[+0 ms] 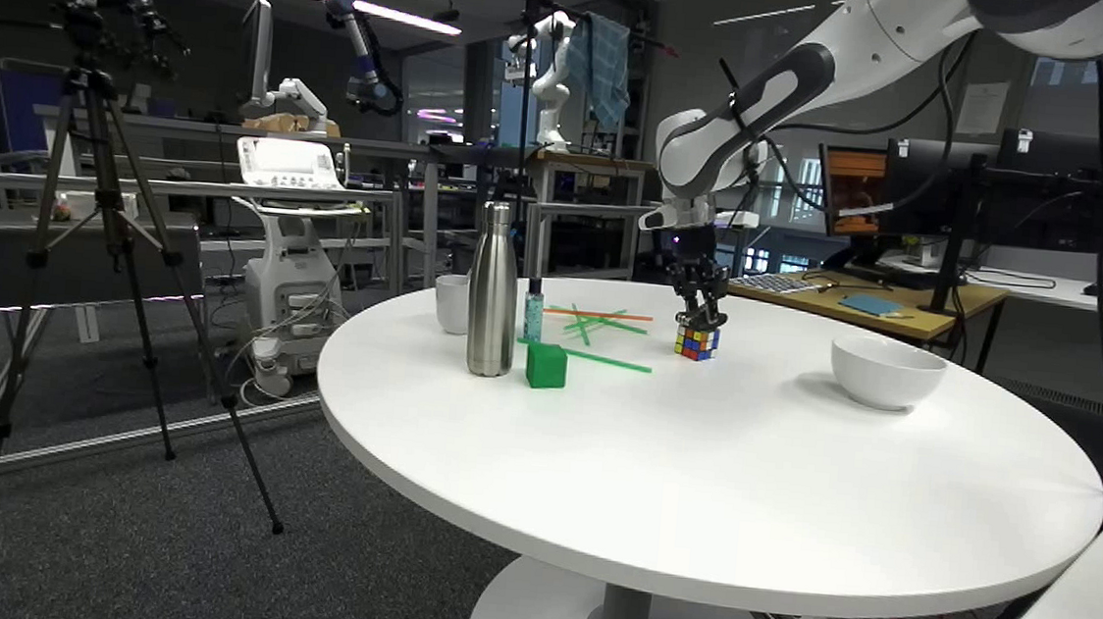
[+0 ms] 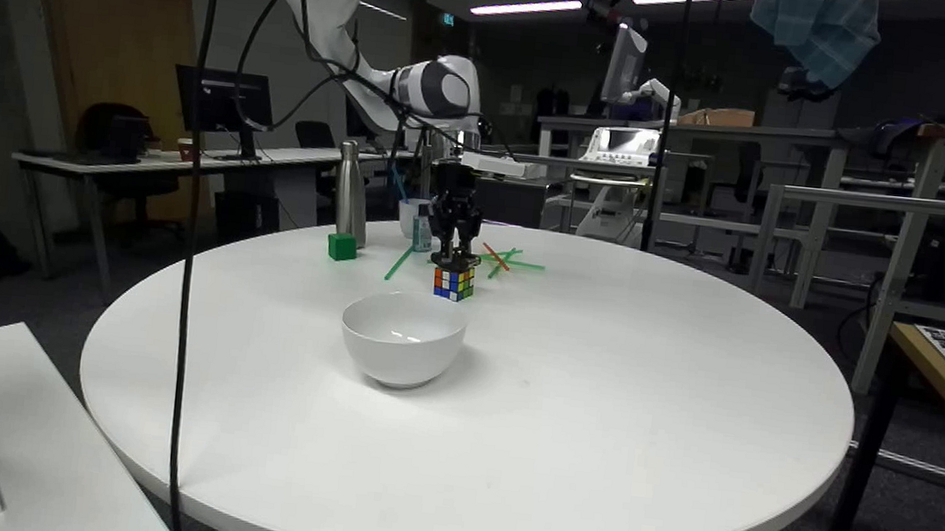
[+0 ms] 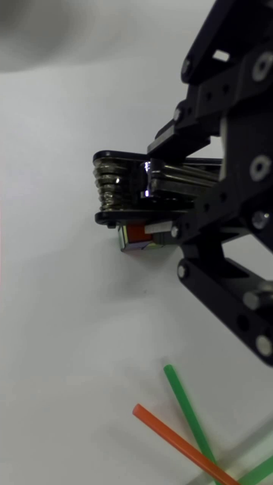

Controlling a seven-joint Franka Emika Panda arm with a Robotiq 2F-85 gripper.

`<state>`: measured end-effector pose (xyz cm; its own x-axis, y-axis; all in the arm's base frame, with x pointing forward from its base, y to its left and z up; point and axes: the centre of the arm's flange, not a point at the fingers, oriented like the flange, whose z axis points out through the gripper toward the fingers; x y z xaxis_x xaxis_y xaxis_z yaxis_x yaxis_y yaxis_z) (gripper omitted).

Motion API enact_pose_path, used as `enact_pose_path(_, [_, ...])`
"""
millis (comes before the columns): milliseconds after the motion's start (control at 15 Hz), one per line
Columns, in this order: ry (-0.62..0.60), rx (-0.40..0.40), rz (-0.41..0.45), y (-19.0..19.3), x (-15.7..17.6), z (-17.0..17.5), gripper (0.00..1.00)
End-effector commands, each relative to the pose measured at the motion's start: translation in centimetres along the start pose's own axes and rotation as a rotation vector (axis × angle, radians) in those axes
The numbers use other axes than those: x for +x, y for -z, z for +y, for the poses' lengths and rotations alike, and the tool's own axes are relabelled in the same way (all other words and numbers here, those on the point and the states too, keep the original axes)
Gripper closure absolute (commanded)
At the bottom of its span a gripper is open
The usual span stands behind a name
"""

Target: Put the stapler on the table from atop the Rubik's cube

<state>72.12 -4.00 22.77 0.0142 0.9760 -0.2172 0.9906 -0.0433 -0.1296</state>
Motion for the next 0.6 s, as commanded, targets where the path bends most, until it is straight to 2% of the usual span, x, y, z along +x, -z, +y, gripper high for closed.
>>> enact_pose_path(0, [0.010, 0.003, 0.002, 1.25, -1.05, 0.81, 0.80])
enact_pose_path(533, [0.001, -0.012, -0.002, 2.11, -1.29, 0.53, 0.80])
